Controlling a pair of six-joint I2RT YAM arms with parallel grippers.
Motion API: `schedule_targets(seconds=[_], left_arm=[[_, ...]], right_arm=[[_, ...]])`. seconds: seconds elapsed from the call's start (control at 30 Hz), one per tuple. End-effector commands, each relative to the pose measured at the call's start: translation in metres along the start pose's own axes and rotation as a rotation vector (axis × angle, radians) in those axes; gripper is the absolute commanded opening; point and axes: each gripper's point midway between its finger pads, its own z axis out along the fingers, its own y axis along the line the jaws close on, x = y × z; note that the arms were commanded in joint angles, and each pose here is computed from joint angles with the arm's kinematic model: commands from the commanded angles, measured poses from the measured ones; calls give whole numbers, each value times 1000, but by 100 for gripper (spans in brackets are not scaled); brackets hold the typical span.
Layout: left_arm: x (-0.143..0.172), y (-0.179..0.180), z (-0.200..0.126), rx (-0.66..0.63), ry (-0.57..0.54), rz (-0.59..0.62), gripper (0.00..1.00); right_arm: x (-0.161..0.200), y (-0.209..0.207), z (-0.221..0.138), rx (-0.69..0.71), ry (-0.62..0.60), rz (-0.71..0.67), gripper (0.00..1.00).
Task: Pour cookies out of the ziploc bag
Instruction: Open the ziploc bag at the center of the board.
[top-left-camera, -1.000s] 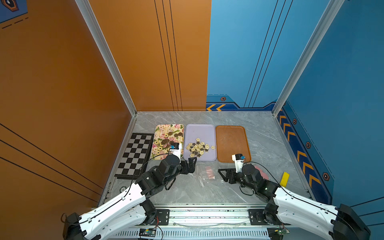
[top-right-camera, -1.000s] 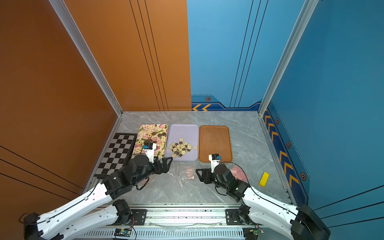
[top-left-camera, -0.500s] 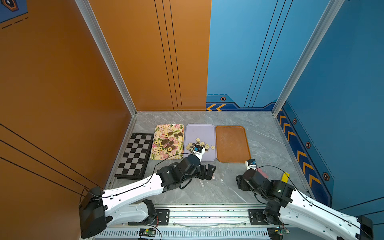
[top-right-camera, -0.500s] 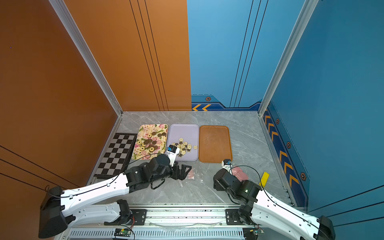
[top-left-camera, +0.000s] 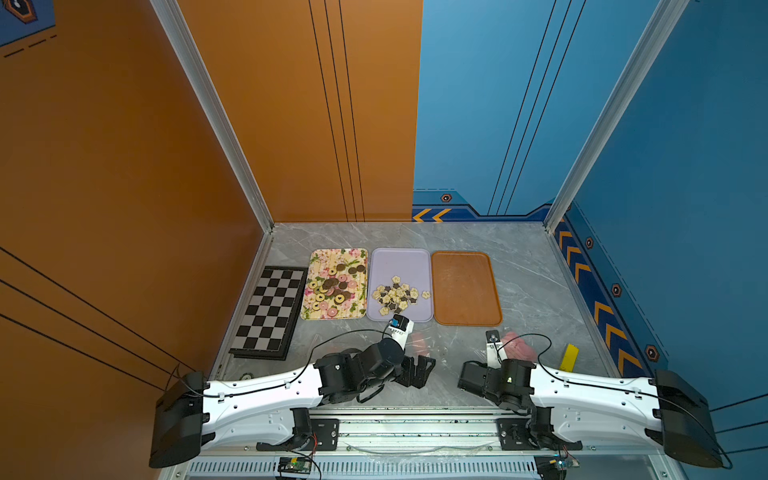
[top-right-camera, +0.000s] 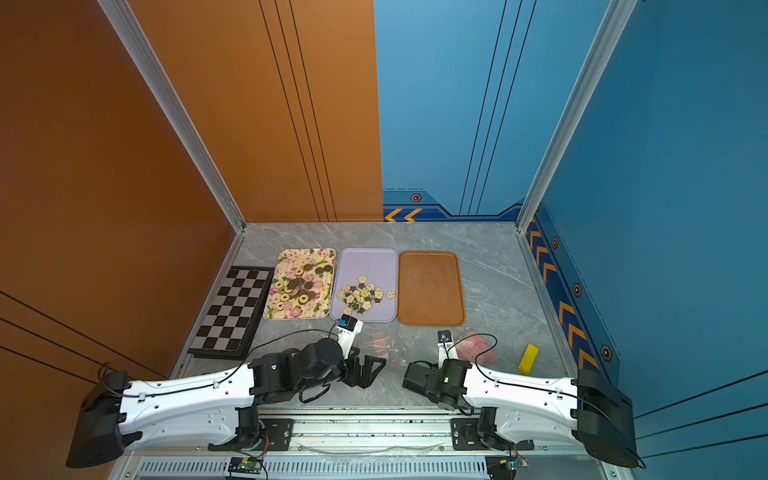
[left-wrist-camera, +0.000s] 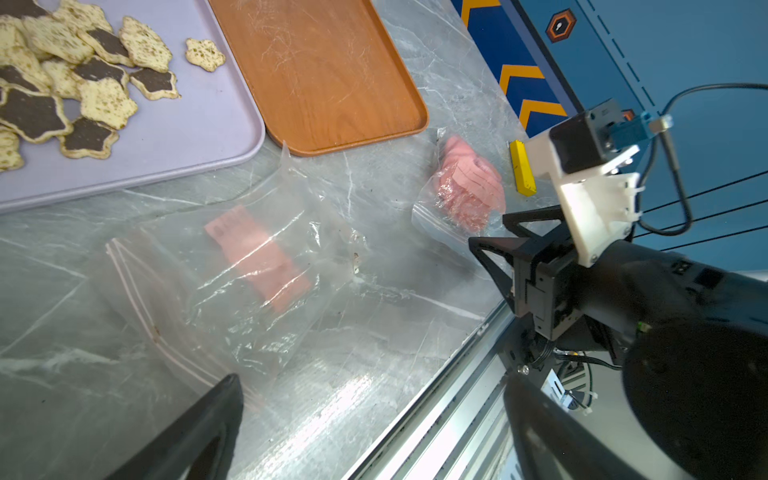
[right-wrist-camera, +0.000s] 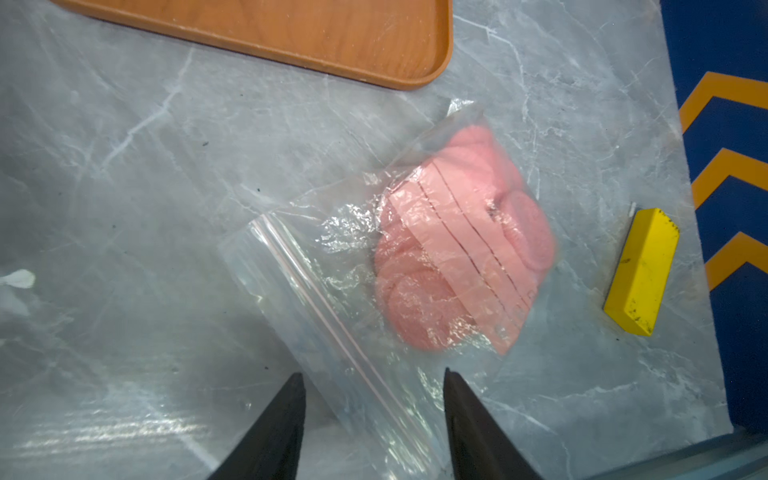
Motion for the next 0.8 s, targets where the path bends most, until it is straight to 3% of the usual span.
schedule_targets(seconds=[0.0, 0.13, 0.33, 0.77], left_arm=[[0, 4, -6, -7, -38, -10, 98], [0, 7, -12, -5, -59, -21, 98], [-3, 12, -22, -5, -104, -37, 98], [0, 19, -27, -9, -122, -53, 98]], right_arm=[[-4, 15, -4, -28, -4, -19, 58], [1, 19, -4, -15, 16, -52, 60], [5, 23, 0, 30, 86, -116, 52], [12, 9, 2, 252, 202, -274, 58]])
